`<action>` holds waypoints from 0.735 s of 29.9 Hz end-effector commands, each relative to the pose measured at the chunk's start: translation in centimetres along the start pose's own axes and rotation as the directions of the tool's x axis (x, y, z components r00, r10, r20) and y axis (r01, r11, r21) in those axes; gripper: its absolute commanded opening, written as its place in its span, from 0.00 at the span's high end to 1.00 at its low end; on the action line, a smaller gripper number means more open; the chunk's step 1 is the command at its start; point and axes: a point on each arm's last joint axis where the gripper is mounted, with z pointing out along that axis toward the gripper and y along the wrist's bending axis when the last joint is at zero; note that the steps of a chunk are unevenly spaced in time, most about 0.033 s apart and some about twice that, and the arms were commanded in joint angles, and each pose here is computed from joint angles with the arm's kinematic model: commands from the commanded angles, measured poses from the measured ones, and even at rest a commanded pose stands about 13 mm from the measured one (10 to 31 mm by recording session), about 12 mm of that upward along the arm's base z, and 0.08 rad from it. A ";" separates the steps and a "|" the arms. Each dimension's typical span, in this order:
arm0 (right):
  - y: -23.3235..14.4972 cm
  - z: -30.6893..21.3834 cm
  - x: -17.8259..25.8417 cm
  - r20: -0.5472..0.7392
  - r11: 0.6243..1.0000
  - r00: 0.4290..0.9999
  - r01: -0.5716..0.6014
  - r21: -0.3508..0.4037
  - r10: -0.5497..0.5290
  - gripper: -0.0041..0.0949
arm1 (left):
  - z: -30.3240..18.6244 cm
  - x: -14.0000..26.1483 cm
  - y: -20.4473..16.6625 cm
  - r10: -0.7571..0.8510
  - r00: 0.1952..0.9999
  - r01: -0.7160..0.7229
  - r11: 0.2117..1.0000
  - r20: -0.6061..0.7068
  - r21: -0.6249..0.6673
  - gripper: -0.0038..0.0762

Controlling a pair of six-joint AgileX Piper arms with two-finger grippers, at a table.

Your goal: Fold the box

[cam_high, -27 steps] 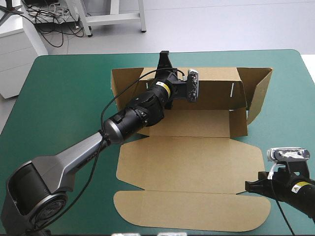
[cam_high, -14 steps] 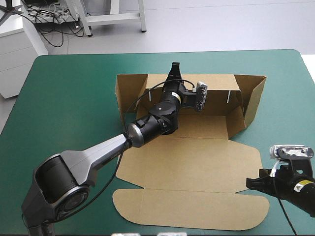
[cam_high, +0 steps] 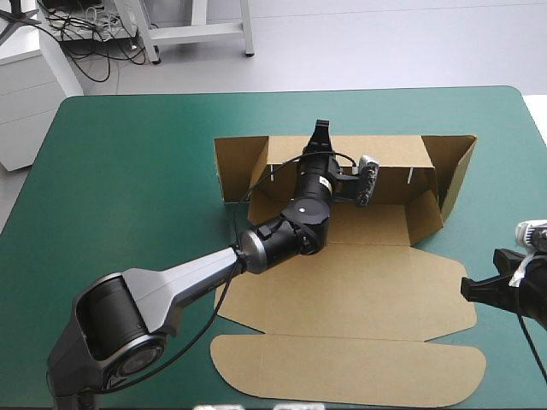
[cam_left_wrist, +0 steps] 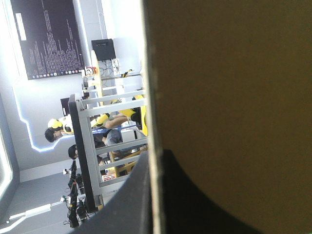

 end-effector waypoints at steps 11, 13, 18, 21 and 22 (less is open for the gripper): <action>-0.5 1.8 -2.6 -0.010 0.999 0.999 -0.037 0.020 0.037 0.97 | -3.1 -1.7 2.2 -0.049 0.997 0.054 0.996 0.062 -0.075 0.96; -0.6 2.1 -2.8 -0.018 0.999 0.999 -0.034 0.025 0.035 0.96 | -3.1 -1.7 2.2 -0.048 0.997 0.052 0.996 0.062 -0.077 0.96; -0.8 1.6 -4.7 -0.013 0.998 1.000 -0.014 0.054 0.015 0.82 | -3.2 -1.7 2.4 -0.022 0.998 0.027 0.995 0.061 -0.098 0.96; -0.8 1.2 -6.2 -0.022 0.999 1.000 -0.012 0.053 0.013 0.66 | -3.2 -1.7 2.5 -0.002 0.998 0.009 0.993 0.060 -0.117 0.96; -0.8 0.7 -7.0 -0.011 0.999 1.000 -0.011 0.051 0.012 0.62 | -3.2 -1.7 2.6 0.001 0.998 0.006 0.993 0.062 -0.120 0.96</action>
